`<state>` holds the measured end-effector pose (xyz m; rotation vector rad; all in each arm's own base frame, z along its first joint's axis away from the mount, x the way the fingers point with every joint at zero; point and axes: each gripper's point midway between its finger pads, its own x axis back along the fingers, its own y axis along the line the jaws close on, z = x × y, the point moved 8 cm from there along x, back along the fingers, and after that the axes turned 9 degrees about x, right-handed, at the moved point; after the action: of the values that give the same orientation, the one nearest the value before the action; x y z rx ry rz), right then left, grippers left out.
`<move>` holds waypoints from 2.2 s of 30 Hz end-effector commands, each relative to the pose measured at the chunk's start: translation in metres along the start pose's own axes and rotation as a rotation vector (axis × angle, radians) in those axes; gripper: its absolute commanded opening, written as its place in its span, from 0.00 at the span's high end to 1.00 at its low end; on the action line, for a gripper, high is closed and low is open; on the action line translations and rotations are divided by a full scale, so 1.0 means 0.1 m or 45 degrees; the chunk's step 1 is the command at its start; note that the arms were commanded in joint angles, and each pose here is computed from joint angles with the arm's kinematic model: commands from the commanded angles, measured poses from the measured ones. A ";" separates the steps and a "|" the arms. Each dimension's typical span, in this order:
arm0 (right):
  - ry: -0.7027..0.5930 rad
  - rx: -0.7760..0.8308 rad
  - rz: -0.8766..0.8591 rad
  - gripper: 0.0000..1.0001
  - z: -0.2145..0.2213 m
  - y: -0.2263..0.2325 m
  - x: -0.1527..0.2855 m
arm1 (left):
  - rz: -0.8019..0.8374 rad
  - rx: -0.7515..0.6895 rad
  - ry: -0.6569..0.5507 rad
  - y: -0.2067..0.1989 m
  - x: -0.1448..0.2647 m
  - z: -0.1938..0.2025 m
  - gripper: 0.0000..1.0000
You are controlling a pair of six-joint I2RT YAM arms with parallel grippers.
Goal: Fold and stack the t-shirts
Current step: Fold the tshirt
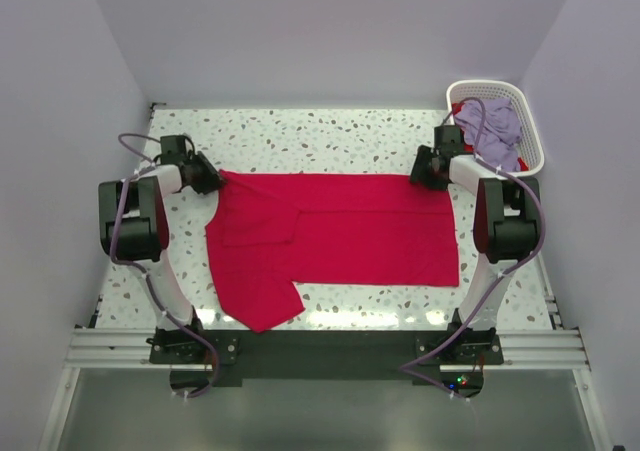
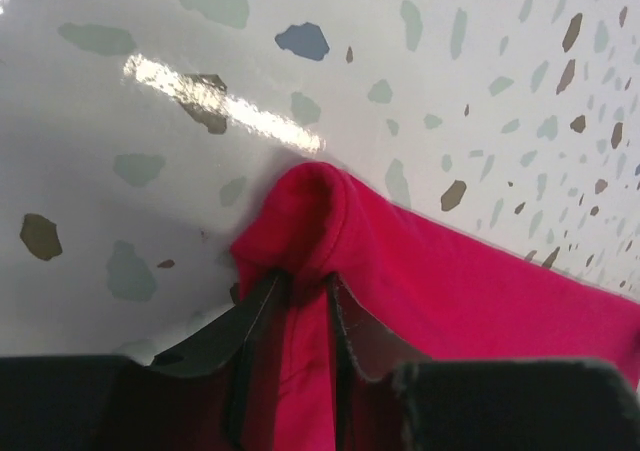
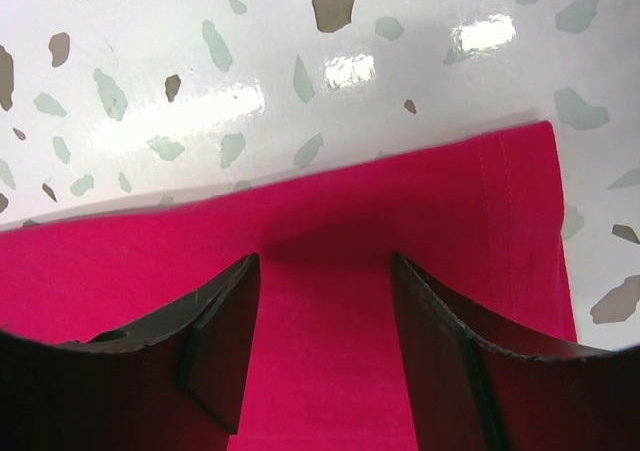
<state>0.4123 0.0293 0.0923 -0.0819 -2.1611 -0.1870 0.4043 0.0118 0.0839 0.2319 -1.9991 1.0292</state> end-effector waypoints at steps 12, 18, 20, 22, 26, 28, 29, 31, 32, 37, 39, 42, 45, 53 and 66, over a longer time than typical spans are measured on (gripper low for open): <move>-0.002 0.017 0.028 0.41 -0.06 -0.03 -0.05 | -0.182 -0.012 -0.156 0.03 0.18 -0.35 1.00; -0.004 0.013 0.033 0.41 -0.07 -0.03 -0.07 | -0.254 0.018 -0.167 0.12 0.15 -0.31 1.00; -0.007 0.011 0.018 0.41 -0.10 -0.01 -0.08 | -0.242 0.028 -0.133 0.16 0.07 -0.28 1.00; -0.013 0.024 -0.011 0.41 -0.13 0.02 -0.09 | -0.222 0.030 -0.122 0.16 0.03 -0.27 0.96; -0.078 0.031 -0.047 0.40 -0.32 0.07 -0.02 | -0.167 0.008 -0.158 0.04 0.04 -0.36 0.78; -0.091 0.035 -0.051 0.40 -0.38 0.09 0.02 | -0.171 0.007 -0.167 0.01 0.08 -0.41 0.72; -0.111 0.037 -0.069 0.40 -0.45 0.11 0.07 | -0.157 -0.007 -0.188 -0.06 0.13 -0.46 0.66; -0.128 0.053 -0.088 0.40 -0.48 0.14 0.13 | -0.148 -0.012 -0.214 -0.11 0.23 -0.49 0.56; -0.155 0.061 -0.091 0.40 -0.51 0.14 0.23 | -0.128 -0.016 -0.247 -0.19 0.35 -0.51 0.52; -0.161 0.097 -0.075 0.40 -0.45 0.16 0.39 | -0.156 -0.050 -0.398 -0.31 0.73 -0.46 0.34; -0.138 0.099 -0.061 0.40 -0.39 0.15 0.43 | -0.173 -0.106 -0.445 -0.39 0.85 -0.37 0.34; -0.110 0.104 -0.057 0.42 -0.29 0.17 0.43 | -0.168 -0.191 -0.416 -0.52 0.87 -0.16 0.38; -0.078 0.115 -0.062 0.46 -0.22 0.21 0.41 | -0.169 -0.248 -0.375 -0.58 0.79 -0.01 0.55; 0.010 0.108 -0.013 0.55 -0.15 0.23 0.17 | -0.262 -0.307 -0.165 -0.52 0.22 0.22 0.69; 0.128 0.141 0.063 0.55 -0.21 0.22 -0.47 | -0.392 -0.285 -0.078 -0.44 -0.41 0.04 0.67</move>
<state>0.4507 0.0500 0.0910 -0.0350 -2.1251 -0.0784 0.4367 -0.0368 0.0890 0.4005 -2.0600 0.6436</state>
